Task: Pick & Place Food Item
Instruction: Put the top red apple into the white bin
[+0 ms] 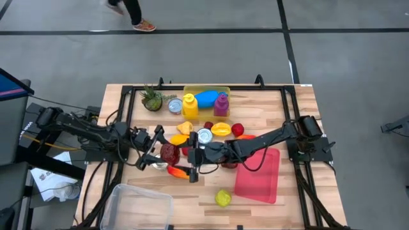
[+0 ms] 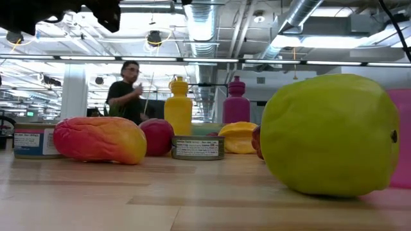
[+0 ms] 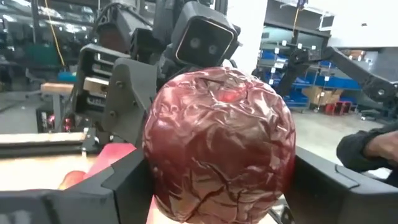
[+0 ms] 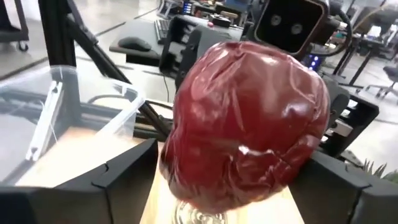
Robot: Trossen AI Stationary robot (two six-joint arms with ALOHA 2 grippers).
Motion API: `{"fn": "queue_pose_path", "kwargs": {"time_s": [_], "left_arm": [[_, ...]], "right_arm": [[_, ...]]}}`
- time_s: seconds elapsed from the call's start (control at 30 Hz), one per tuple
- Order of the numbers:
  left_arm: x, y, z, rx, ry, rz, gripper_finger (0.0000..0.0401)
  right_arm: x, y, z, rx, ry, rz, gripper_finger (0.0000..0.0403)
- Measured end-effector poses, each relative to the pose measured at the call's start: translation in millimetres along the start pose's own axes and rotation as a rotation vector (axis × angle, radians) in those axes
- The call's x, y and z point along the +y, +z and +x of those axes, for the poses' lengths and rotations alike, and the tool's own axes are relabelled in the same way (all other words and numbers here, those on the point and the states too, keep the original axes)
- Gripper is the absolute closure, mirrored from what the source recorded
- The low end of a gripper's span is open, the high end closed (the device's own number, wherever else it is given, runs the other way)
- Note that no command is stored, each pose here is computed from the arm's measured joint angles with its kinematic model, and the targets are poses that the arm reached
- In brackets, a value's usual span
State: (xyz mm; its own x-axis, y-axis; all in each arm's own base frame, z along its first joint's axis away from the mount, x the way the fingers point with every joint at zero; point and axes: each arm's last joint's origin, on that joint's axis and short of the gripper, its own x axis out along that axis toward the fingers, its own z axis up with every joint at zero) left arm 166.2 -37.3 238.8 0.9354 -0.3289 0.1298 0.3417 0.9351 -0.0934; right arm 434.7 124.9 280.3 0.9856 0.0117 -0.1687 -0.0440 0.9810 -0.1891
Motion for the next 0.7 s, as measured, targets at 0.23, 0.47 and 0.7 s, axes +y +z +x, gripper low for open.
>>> {"fn": "queue_pose_path", "kwargs": {"time_s": [0.23, 0.47, 0.7], "left_arm": [[-14, -3, -11, 0.075, -0.196, -0.02, 0.0128], [-37, -7, -25, 0.198, -0.611, -0.094, 0.013], [-62, -18, -28, 0.313, -0.802, -0.139, 0.0128]], "right_arm": [[23, 5, -10, 0.002, 0.081, -0.039, 0.0075], [50, -1, -19, 0.08, 0.158, -0.057, 0.0076], [53, -15, -23, 0.229, 0.129, 0.014, 0.0076]]}}
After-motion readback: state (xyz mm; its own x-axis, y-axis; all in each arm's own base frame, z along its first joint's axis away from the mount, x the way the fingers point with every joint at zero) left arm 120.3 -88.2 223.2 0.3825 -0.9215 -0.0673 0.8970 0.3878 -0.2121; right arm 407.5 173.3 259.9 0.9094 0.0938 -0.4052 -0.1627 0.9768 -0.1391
